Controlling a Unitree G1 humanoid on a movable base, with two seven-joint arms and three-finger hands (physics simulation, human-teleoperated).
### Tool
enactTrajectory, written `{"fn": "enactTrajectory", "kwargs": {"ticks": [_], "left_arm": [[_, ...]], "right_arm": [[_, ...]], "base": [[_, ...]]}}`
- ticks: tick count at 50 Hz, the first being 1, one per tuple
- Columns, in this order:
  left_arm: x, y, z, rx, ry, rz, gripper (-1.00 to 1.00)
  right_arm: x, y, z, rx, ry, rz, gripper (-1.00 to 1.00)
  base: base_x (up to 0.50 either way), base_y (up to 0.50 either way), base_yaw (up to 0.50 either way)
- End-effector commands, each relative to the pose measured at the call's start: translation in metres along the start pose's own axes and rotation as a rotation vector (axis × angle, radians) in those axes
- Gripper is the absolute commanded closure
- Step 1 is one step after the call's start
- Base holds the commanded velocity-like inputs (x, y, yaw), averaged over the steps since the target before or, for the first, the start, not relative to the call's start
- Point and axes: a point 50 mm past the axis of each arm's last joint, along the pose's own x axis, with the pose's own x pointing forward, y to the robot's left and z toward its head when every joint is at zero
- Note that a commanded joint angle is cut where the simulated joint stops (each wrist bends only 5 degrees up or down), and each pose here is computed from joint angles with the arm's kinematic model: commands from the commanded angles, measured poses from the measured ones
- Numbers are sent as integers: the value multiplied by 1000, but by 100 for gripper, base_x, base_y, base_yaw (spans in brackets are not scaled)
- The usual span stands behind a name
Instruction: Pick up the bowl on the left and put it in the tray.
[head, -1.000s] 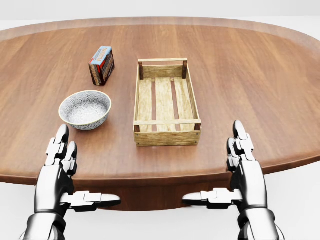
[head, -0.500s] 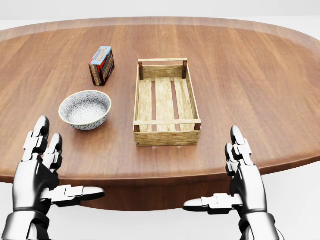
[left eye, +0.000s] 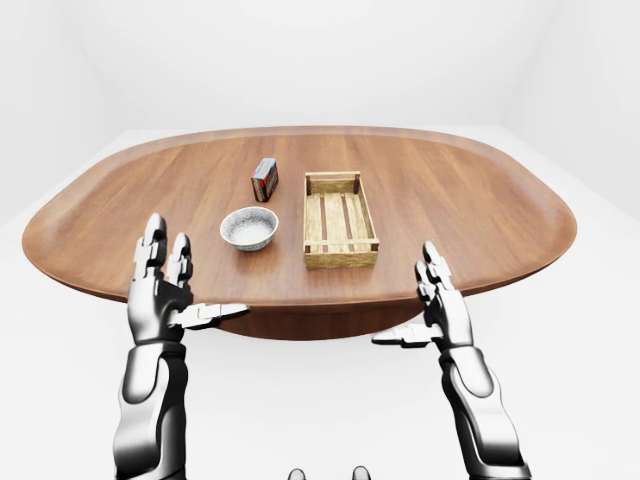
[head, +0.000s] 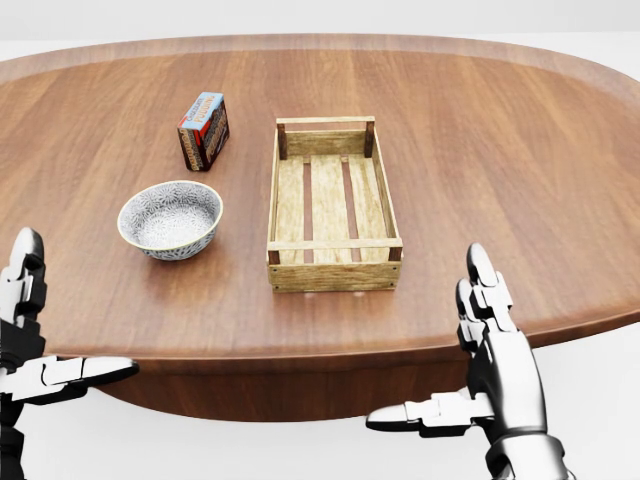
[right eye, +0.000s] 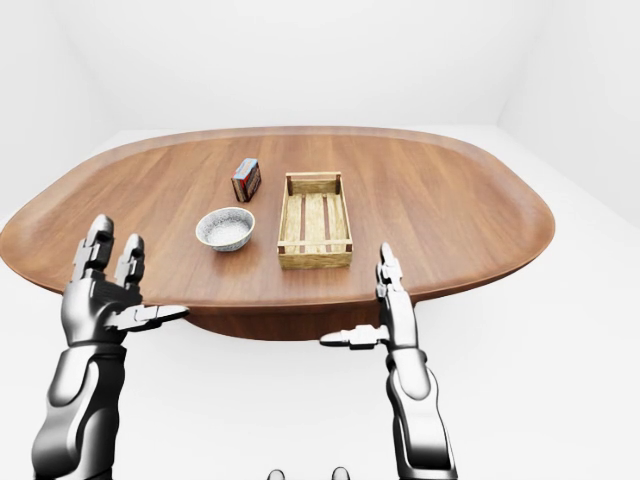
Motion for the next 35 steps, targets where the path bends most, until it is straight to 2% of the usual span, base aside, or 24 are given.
{"fn": "enactTrajectory", "kwargs": {"ticks": [1, 17, 29, 35], "left_arm": [[-7, -4, -11, 4, 49, -2, -100], [-9, -3, -6, 5, 32, 1, -100], [-9, -3, -5, 5, 26, 0, -100], [-10, -3, -3, 4, 18, 0, -100]], "right_arm": [[-15, 3, 29, -5, -119, 11, -100], [-41, 6, 72, -31, -300, 20, -100], [-42, 3, 73, -43, -301, 9, -100], [-42, 3, 73, -52, -301, 11, -100]], "base": [[0, 0, 0], [0, 0, 0], [0, 1, 0], [0, 50, 0]]}}
